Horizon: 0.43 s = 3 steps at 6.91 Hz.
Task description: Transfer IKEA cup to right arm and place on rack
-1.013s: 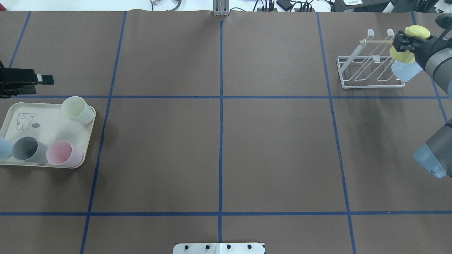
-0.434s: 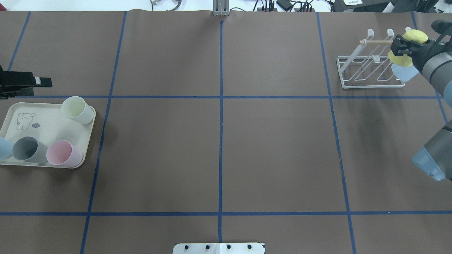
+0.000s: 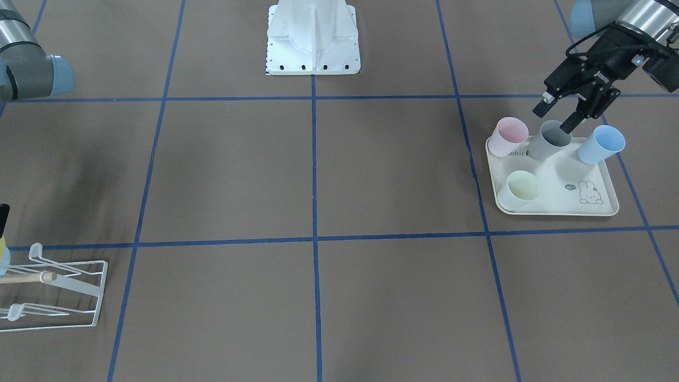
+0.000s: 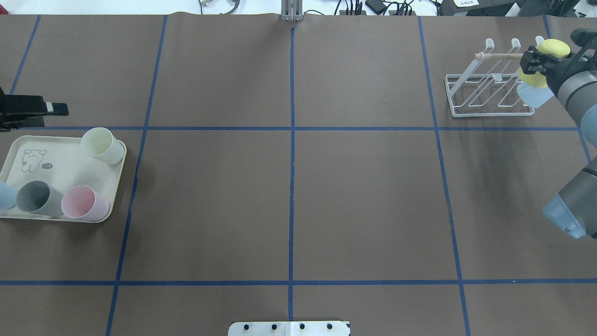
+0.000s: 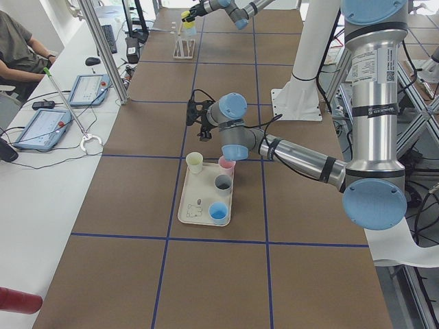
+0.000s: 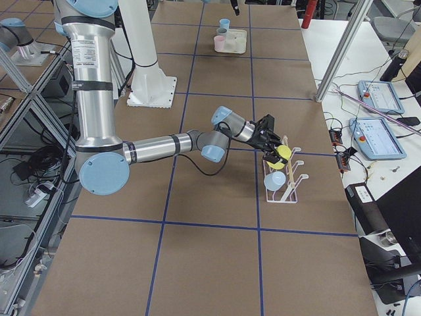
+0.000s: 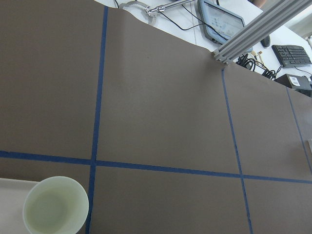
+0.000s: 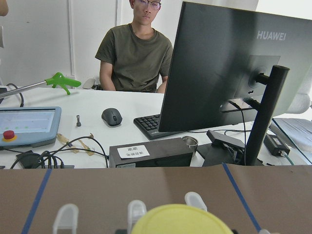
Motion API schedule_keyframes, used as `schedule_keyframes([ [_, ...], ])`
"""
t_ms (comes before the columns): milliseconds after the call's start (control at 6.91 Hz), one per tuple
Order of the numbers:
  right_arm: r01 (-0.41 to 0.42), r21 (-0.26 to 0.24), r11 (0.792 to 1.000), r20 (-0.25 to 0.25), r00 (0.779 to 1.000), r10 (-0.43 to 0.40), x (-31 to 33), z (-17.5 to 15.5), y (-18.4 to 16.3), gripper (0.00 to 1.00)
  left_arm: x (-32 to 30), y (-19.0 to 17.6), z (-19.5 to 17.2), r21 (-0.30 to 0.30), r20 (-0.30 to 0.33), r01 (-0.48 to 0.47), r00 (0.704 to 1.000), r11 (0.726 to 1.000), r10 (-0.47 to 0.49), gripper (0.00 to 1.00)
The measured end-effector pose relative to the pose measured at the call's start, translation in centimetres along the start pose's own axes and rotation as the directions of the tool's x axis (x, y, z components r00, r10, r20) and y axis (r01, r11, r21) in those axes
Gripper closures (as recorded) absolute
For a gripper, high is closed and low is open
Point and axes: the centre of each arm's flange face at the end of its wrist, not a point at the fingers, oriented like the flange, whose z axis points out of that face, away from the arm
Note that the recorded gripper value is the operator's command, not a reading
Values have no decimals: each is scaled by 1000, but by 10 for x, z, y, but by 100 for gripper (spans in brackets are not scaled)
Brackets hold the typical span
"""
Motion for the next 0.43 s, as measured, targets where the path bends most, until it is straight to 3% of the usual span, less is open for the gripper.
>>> schedule_keyframes([
  [434, 3, 4, 1000, 4, 1000, -3, -7, 2, 3, 100, -3, 0, 1, -1, 5, -7, 1000, 1000, 7, 0],
])
